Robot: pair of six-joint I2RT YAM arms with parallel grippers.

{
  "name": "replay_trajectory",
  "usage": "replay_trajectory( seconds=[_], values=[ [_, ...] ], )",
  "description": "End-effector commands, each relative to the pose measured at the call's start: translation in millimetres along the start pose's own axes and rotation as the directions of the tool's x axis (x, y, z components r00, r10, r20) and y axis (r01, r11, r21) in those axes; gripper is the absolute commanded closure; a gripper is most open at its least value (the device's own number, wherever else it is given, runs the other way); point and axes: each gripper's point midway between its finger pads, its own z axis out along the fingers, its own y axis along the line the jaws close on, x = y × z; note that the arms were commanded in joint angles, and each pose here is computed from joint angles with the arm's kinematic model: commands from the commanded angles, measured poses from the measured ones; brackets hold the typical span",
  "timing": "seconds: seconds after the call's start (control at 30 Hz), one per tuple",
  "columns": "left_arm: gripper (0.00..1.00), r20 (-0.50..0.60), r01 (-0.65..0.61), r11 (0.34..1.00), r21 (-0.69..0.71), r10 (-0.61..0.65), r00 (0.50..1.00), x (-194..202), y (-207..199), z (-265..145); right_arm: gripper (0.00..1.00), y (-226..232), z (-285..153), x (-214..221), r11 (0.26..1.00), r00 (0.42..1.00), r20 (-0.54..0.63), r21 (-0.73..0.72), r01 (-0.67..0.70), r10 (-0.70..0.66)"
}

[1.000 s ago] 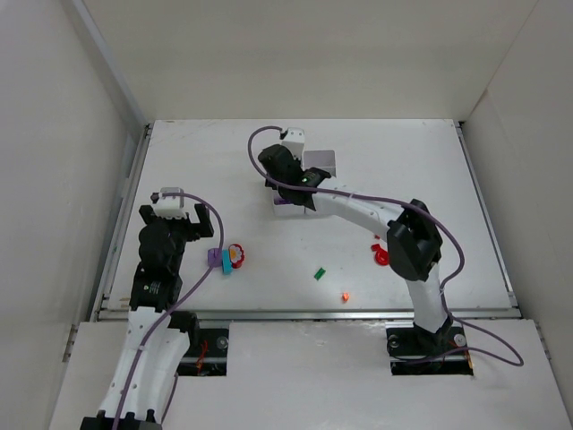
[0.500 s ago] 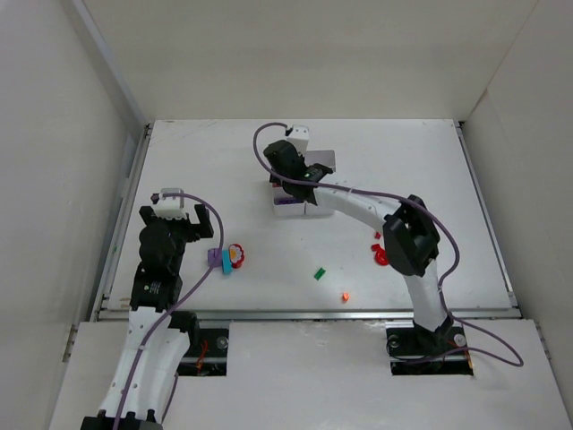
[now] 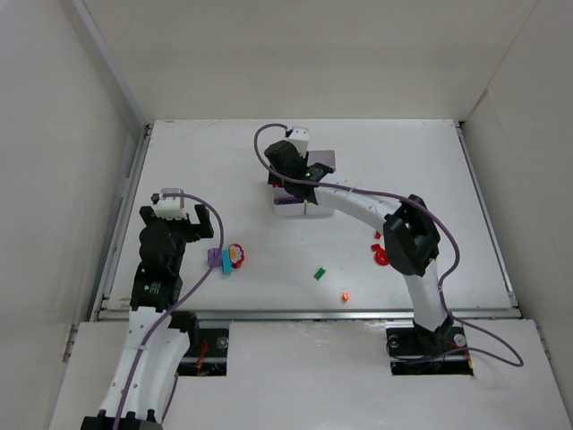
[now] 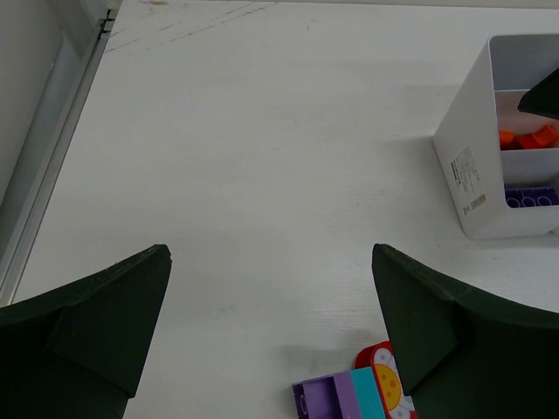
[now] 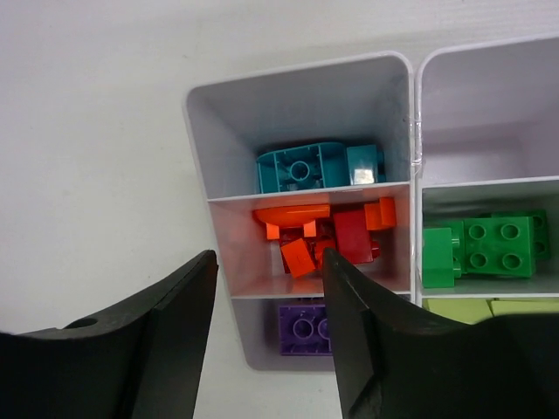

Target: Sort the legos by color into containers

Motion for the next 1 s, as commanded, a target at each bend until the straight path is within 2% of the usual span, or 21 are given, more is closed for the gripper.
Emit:
replay_trajectory(
  seconds=[0.0, 0.1, 0.2, 0.33, 0.37, 0.43, 0.5, 0.57, 0.6, 0.67, 0.7, 0.83, 0.97],
  values=[
    [0.01, 0.054, 0.02, 1.0, -0.006, -0.02, 0.998, -12.0, 0.7, 1.5, 0.43, 4.2, -19.5, -21.1, 1.0, 1.0, 0.027, -0.026, -0.008, 0.009],
    [0.01, 0.054, 0.02, 1.0, -0.006, -0.02, 0.998, -12.0, 0.7, 1.5, 0.42, 7.7, -39.5, -37.4, 0.997, 0.999, 0.034, -0.073, 0.027, -0.025],
    [0.01, 0.053, 0.02, 1.0, 0.003, -0.02, 0.998, -12.0, -0.9, 1.5, 0.36, -7.6, -72.2, -53.0, 0.994, 0.996, 0.035, -0.07, 0.081, -0.079],
    [0.01, 0.061, 0.019, 1.0, 0.016, -0.02, 0.998, -14.1, -3.1, 0.1, 0.26, -57.0, -121.8, -33.0, 0.987, 0.984, -0.078, -0.022, 0.159, -0.16],
    [0.01, 0.061, 0.019, 1.0, 0.016, -0.02, 0.998, -14.1, -3.1, 0.1, 0.25, -83.7, -131.2, -1.2, 0.98, 0.964, -0.182, 0.018, 0.2, -0.194],
    [0.01, 0.061, 0.019, 0.999, 0.026, -0.02, 0.998, -14.0, -4.7, 0.1, 0.25, -105.5, -161.8, 17.7, 0.988, 0.957, -0.251, 0.015, 0.154, -0.146],
    [0.01, 0.07, 0.019, 0.999, 0.026, -0.021, 0.997, -16.1, -4.7, -1.3, 0.25, -130.8, -187.5, 79.7, 0.99, 0.9, -0.415, -0.014, 0.142, -0.135],
    [0.01, 0.069, 0.017, 0.999, 0.037, -0.02, 0.997, -16.0, -7.7, -1.4, 0.25, -135.5, -206.8, 125.9, 0.994, 0.846, -0.523, -0.054, 0.09, -0.105],
    [0.01, 0.069, 0.015, 0.999, 0.049, -0.018, 0.997, -15.8, -11.1, -1.6, 0.25, -144.5, -216.8, 160.8, 0.991, 0.807, -0.576, -0.069, 0.112, -0.131],
    [0.01, 0.077, 0.014, 0.998, 0.058, -0.018, 0.997, -17.9, -13.6, -3.2, 0.25, -138.5, -234.5, 180.4, 0.986, 0.781, -0.607, -0.147, 0.073, -0.148],
    [0.01, 0.077, 0.014, 0.998, 0.058, -0.018, 0.997, -17.9, -13.7, -3.2, 0.25, -136.4, -247.0, 202.7, 0.977, 0.735, -0.653, -0.204, 0.061, -0.183],
    [0.01, 0.076, 0.011, 0.997, 0.077, -0.017, 0.997, -17.7, -17.8, -3.5, 0.26, -158.7, -260.5, 231.9, 0.987, 0.661, -0.736, -0.154, 0.047, -0.146],
    [0.01, 0.096, 0.012, 0.997, 0.078, -0.019, 0.995, -22.3, -17.8, -6.5, 0.3, -167.6, -257.6, 242.0, 0.99, 0.651, -0.747, -0.126, 0.061, -0.135]
  ],
)
